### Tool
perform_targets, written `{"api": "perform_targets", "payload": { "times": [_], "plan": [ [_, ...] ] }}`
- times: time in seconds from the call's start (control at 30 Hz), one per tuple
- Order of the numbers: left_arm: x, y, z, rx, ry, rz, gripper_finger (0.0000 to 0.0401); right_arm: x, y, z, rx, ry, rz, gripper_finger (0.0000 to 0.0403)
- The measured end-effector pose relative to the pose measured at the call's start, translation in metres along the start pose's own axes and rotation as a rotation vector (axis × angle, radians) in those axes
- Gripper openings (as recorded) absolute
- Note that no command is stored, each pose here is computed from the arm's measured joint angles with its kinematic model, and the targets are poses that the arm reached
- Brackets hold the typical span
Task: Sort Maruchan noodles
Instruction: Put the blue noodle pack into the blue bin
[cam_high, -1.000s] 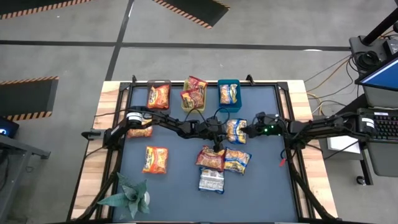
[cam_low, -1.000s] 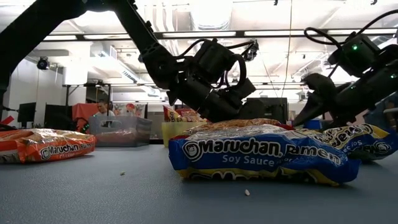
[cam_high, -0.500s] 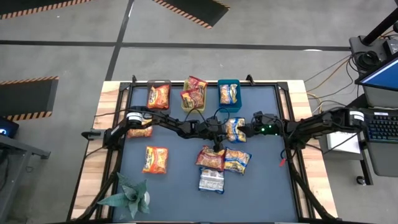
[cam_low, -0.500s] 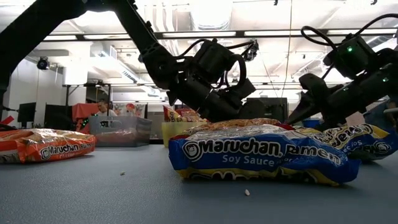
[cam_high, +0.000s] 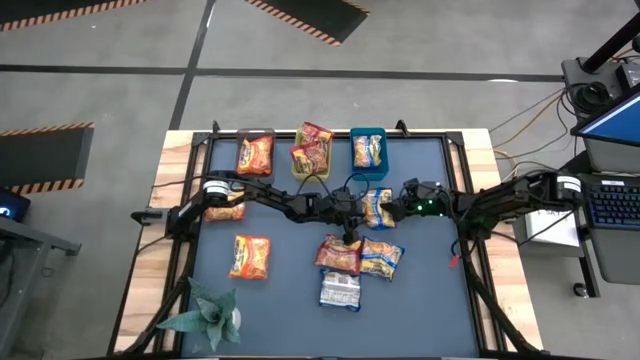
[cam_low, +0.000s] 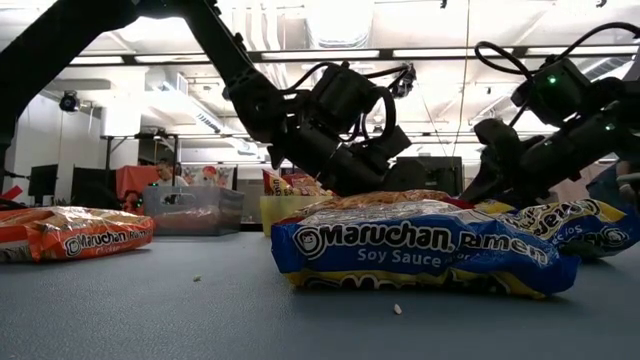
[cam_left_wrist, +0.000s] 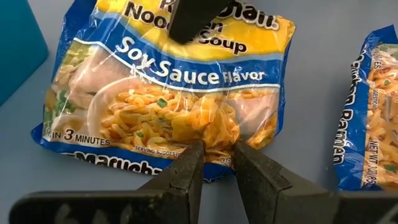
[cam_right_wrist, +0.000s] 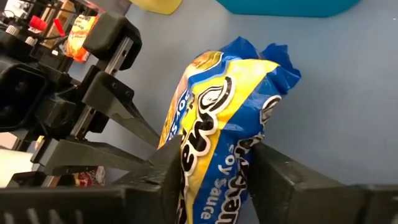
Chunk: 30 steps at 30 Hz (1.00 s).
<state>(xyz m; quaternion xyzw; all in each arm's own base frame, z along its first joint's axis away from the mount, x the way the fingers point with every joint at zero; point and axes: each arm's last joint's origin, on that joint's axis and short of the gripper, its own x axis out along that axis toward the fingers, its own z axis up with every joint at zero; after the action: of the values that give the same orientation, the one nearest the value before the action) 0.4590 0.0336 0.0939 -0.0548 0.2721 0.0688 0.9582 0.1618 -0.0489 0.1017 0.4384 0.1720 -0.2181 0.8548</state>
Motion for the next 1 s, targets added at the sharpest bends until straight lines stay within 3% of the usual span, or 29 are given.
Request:
{"api": "perform_targets", "payload": {
  "times": [0.37, 0.67, 1.0],
  "plan": [
    [-0.017, -0.001, 0.019, 0.045, -0.005, 0.003, 0.0072, -0.002, 0.008, 0.005, -0.03, 0.007, 0.072, 0.0089],
    [-0.043, -0.002, 0.038, 0.07, -0.032, 0.006, 0.0072, -0.004, 0.019, 0.014, -0.06, -0.04, 0.125, 0.0079],
    [-0.118, -0.001, 0.057, 0.107, -0.148, 0.02, 0.0072, -0.007, 0.051, 0.04, -0.149, -0.125, 0.266, 0.0079]
  ]
}}
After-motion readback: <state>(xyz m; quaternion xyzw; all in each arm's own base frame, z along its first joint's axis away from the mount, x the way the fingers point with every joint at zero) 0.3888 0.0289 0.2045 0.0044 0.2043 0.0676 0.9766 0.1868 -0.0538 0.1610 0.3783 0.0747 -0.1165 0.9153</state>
